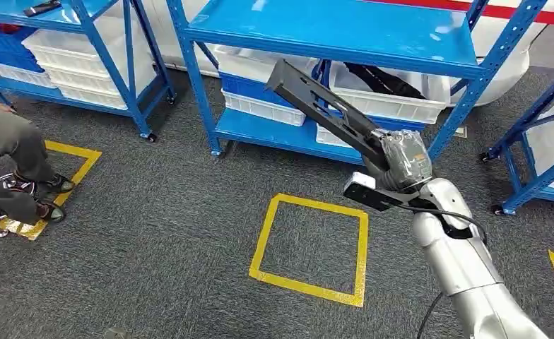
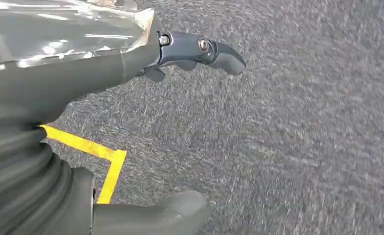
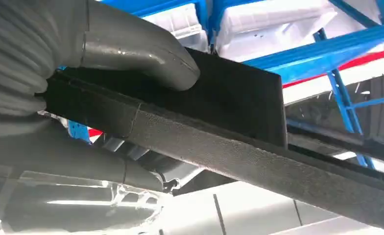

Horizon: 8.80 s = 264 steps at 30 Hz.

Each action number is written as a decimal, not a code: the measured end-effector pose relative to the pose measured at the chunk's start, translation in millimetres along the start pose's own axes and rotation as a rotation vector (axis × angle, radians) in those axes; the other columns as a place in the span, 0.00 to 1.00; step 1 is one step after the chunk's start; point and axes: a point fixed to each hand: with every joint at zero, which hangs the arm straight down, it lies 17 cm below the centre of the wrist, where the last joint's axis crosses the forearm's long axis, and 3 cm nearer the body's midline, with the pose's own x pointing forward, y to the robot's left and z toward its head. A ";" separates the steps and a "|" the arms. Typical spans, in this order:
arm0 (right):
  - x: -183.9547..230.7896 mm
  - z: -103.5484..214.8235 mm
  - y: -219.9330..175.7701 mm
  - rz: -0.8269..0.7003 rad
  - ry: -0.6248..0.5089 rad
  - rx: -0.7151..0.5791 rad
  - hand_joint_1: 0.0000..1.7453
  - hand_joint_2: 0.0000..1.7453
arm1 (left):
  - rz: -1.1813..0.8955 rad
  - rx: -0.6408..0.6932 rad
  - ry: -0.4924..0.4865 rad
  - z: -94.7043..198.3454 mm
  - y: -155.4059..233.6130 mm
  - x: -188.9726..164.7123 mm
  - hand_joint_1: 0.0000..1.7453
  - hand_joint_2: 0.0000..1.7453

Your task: Take the parts from the cabinet and place them on the table.

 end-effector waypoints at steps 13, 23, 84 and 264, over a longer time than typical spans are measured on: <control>-6.2 0.9 -4.2 -0.001 0.014 -0.008 1.00 1.00 | 0.008 0.000 -0.009 -0.2 -1.0 2.7 0.00 1.00; -12.8 -0.7 -7.6 -0.030 0.048 -0.017 1.00 1.00 | 0.005 -0.013 -0.014 1.0 -2.2 1.1 0.00 1.00; 6.5 16.2 8.1 0.101 0.035 0.018 1.00 1.00 | -0.043 -0.033 -0.045 4.3 -9.7 2.4 0.00 1.00; 137.0 -54.0 62.3 0.049 -0.138 0.120 1.00 1.00 | -0.086 -0.049 0.535 28.5 -4.6 -94.1 0.00 1.00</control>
